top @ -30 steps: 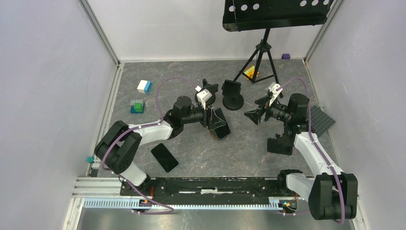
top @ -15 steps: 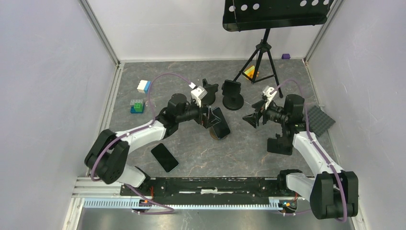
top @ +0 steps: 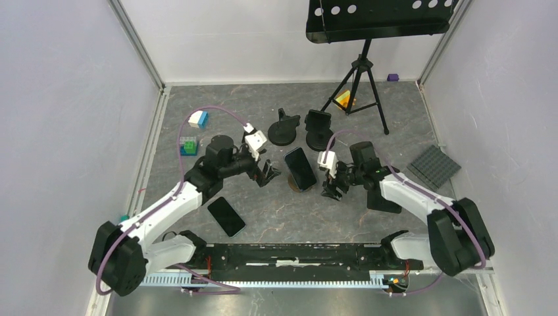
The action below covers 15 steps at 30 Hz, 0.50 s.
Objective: Place the phone on the phone stand
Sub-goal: Move the phone stand with the phone to the center of the board.
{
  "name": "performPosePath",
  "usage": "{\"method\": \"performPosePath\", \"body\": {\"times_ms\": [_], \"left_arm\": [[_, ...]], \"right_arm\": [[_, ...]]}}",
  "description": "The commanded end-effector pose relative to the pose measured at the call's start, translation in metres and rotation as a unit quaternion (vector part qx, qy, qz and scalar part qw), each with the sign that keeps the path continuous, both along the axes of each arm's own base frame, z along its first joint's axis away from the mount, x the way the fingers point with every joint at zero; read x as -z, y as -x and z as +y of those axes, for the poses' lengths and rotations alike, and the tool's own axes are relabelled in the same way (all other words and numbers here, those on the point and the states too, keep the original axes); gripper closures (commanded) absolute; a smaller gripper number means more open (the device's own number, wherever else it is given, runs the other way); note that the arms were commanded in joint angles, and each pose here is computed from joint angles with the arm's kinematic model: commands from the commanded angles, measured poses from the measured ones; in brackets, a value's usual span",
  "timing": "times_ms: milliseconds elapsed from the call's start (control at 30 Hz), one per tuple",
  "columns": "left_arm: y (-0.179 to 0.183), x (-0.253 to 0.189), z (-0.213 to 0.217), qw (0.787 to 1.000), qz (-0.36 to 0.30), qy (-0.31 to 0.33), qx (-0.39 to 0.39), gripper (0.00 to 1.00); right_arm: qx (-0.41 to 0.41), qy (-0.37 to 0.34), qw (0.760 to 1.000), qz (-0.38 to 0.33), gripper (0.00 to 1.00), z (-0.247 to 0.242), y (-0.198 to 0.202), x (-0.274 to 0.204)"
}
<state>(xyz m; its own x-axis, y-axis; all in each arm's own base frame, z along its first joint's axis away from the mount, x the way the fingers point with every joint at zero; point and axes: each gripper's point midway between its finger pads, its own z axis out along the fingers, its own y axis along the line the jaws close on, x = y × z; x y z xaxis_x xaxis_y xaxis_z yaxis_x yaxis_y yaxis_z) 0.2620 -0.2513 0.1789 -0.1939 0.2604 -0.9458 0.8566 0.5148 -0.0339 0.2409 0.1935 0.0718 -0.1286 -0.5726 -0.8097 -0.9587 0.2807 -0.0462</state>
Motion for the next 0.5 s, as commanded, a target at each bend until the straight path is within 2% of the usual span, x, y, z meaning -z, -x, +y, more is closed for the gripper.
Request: {"method": "performPosePath", "body": {"times_ms": [0, 200, 467], "left_arm": [[0.001, -0.010, 0.025, 0.999, -0.034, -0.032, -0.009, 0.00], [-0.003, -0.026, 0.044, 0.998, -0.050, -0.026, -0.034, 0.00], [-0.003, -0.034, 0.055, 0.997, -0.056, -0.030, -0.050, 0.00]], "right_arm": [[-0.031, 0.063, 0.997, -0.032, 0.25, 0.001, -0.007, 0.017], [-0.034, 0.089, 0.994, -0.050, 0.28, 0.018, -0.019, 0.031], [-0.033, 0.094, 0.994, -0.050, 0.39, 0.041, -0.034, 0.041]]}}
